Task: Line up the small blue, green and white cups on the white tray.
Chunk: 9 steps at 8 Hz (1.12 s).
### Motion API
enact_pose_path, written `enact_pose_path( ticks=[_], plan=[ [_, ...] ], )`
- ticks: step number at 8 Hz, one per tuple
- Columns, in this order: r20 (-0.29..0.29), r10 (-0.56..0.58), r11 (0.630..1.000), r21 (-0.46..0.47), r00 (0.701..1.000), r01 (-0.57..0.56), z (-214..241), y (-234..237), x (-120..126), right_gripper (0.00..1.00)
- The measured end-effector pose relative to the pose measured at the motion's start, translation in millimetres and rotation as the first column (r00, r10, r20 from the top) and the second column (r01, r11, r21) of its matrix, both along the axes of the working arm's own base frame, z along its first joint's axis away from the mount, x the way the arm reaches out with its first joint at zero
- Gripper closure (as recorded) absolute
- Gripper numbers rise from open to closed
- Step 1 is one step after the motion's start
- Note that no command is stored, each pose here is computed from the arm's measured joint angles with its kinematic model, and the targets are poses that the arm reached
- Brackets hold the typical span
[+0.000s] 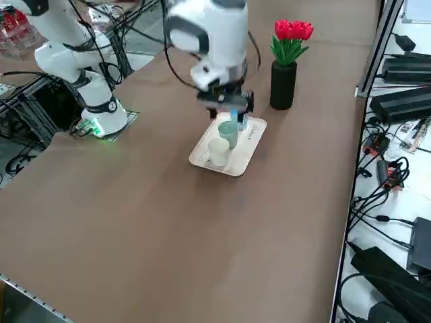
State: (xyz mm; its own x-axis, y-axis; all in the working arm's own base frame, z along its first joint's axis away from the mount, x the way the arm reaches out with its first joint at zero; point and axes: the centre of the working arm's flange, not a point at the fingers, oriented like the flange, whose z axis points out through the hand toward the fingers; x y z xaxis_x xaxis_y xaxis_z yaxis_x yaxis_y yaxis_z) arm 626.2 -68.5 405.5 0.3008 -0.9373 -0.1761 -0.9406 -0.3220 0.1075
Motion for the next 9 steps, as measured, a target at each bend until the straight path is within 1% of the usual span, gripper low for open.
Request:
enact_pose_path(
  ticks=[1, 2, 3, 4, 5, 6, 7, 8, 9],
  plan=[
    [0.009, 0.139, 0.99, 0.016, 0.99, -0.14, 27, -4, 2, 0.0],
    [0.023, 0.266, 0.963, 0.035, 0.964, -0.266, 47, -12, 2, 0.0],
    [0.03, 0.374, 0.925, 0.057, 0.927, -0.375, 58, -21, 1, 0.0],
    [0.033, 0.48, 0.873, 0.078, 0.877, -0.481, 62, -28, -2, 0.0],
    [0.048, 0.585, 0.805, 0.091, 0.809, -0.587, 68, -36, -4, 0.0],
    [0.069, 0.674, 0.73, 0.092, 0.735, -0.678, 77, -45, -5, 0.0],
    [0.085, 0.741, 0.661, 0.085, 0.666, -0.746, 86, -53, -6, 0.0],
    [0.095, 0.792, 0.598, 0.076, 0.603, -0.798, 94, -53, -6, 0.0],
    [0.116, 0.844, 0.519, 0.068, 0.524, -0.852, 103, -40, -4, 0.0]
  ],
)
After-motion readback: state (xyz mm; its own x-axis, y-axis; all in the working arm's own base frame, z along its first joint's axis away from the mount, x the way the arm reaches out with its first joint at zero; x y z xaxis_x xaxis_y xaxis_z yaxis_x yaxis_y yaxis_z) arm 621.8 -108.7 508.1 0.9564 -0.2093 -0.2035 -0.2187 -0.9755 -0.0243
